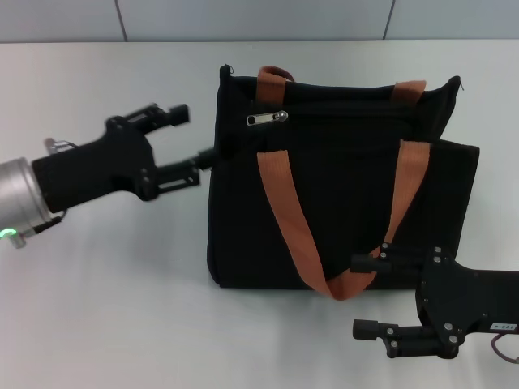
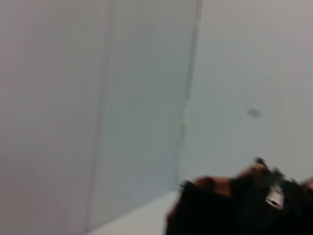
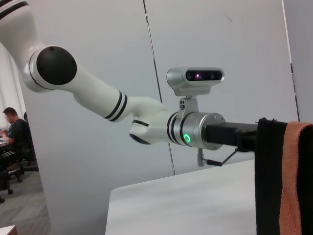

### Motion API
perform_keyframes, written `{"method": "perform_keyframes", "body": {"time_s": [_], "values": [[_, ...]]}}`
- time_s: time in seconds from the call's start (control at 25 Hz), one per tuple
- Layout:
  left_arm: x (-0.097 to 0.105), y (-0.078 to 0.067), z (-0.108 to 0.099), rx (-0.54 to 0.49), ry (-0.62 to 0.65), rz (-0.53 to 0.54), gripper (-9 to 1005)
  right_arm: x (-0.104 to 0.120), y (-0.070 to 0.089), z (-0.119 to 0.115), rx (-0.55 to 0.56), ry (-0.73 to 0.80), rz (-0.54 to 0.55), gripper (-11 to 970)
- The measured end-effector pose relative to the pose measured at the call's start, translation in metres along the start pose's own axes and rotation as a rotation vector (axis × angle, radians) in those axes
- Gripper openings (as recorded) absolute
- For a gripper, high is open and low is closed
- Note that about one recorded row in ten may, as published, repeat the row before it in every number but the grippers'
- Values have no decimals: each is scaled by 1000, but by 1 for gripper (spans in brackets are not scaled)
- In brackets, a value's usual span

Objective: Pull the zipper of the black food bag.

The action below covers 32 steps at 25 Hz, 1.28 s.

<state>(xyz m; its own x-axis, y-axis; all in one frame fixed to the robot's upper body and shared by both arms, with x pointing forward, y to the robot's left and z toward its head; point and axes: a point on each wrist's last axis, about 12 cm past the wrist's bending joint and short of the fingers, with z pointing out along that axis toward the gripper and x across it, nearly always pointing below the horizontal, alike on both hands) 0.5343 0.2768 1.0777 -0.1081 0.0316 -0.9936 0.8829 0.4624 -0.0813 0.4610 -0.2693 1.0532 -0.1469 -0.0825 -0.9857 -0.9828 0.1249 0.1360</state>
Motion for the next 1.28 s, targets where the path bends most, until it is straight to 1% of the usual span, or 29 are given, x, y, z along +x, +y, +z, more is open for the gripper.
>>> {"method": "perform_keyframes", "body": {"time_s": [0.08,0.12,0.24,0.28,0.32,0.52,0.72,0.92,1.12,1.28], "values": [[0,-3,16,62,46,23,811,0,0,0,0,0,1,751],[0,-3,16,62,46,23,811,0,0,0,0,0,1,751],[1,-1,27,45,72,32,812,0,0,0,-2,-1,1,750],[1,-1,27,45,72,32,804,0,0,0,-2,-1,1,750],[1,2,34,22,86,38,795,-1,1,-1,-6,-4,1,750],[0,6,41,9,99,50,754,0,2,-2,-4,-10,5,750],[0,7,40,-2,94,56,712,0,3,-3,-1,-11,7,749],[-1,7,34,1,82,56,472,1,4,-4,11,-17,10,749],[-5,7,30,20,70,65,260,0,4,-5,9,-28,20,749],[-7,4,28,49,58,67,153,-1,4,-5,7,-37,28,748]]}}
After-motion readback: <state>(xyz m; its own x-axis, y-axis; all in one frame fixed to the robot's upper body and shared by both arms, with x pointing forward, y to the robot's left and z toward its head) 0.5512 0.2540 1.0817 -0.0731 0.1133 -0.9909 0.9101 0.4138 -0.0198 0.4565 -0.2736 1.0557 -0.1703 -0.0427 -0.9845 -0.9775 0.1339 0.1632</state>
